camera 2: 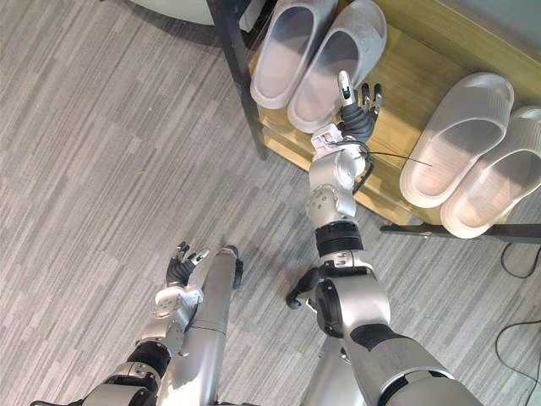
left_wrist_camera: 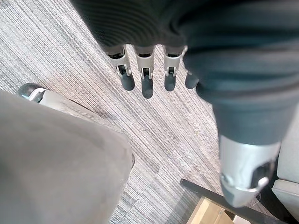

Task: Organize the slippers on the shoe rack

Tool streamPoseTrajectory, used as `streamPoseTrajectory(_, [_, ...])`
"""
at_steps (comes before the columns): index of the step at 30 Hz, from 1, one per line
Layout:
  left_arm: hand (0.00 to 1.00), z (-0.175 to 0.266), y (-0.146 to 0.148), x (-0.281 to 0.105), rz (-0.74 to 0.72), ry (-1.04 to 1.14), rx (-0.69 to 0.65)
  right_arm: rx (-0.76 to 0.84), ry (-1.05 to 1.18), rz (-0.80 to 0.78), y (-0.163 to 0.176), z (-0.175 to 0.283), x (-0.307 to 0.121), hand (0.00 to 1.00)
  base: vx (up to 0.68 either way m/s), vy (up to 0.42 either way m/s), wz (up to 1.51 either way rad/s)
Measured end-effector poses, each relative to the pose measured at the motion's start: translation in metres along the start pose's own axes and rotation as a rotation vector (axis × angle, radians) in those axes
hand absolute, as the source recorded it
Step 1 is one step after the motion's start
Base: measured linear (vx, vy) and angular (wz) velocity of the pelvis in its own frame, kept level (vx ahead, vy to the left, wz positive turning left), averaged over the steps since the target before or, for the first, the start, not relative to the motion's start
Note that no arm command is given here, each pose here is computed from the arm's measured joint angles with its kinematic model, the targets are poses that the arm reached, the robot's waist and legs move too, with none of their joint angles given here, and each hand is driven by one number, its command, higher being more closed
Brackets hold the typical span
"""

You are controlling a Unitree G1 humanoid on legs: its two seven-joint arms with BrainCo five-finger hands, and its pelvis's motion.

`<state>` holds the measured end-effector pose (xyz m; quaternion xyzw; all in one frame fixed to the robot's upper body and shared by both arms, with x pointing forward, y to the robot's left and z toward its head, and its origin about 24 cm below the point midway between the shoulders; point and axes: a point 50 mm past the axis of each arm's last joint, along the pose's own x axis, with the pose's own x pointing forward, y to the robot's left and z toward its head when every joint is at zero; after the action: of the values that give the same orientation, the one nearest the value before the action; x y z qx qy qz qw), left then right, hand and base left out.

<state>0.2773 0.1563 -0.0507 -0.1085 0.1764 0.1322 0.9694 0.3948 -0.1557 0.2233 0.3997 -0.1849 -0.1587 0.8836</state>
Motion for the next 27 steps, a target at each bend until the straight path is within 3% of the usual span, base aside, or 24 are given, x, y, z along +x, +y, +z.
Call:
streamPoseTrajectory(11, [0.00, -0.016, 0.022, -0.007, 0.073, 0.055, 0.000, -0.275, -0.036, -0.086, -0.057, -0.009, -0.021, 0.00, -0.01, 0.025, -0.09])
streamPoseTrajectory(15, [0.00, -0.023, 0.024, -0.012, 0.075, 0.075, -0.001, -0.356, -0.068, -0.035, -0.061, -0.009, -0.037, 0.00, 0.03, -0.022, -0.08])
streamPoseTrajectory(20, [0.00, -0.048, 0.021, -0.027, 0.023, 0.152, 0.049, -0.542, -0.042, 0.104, -0.072, -0.030, -0.082, 0.00, 0.05, -0.003, -0.20])
streamPoseTrajectory(27, [0.00, -0.095, 0.021, -0.063, -0.104, 0.304, 0.232, -0.859, 0.242, 0.159, -0.147, -0.071, -0.159, 0.00, 0.13, 0.058, -0.18])
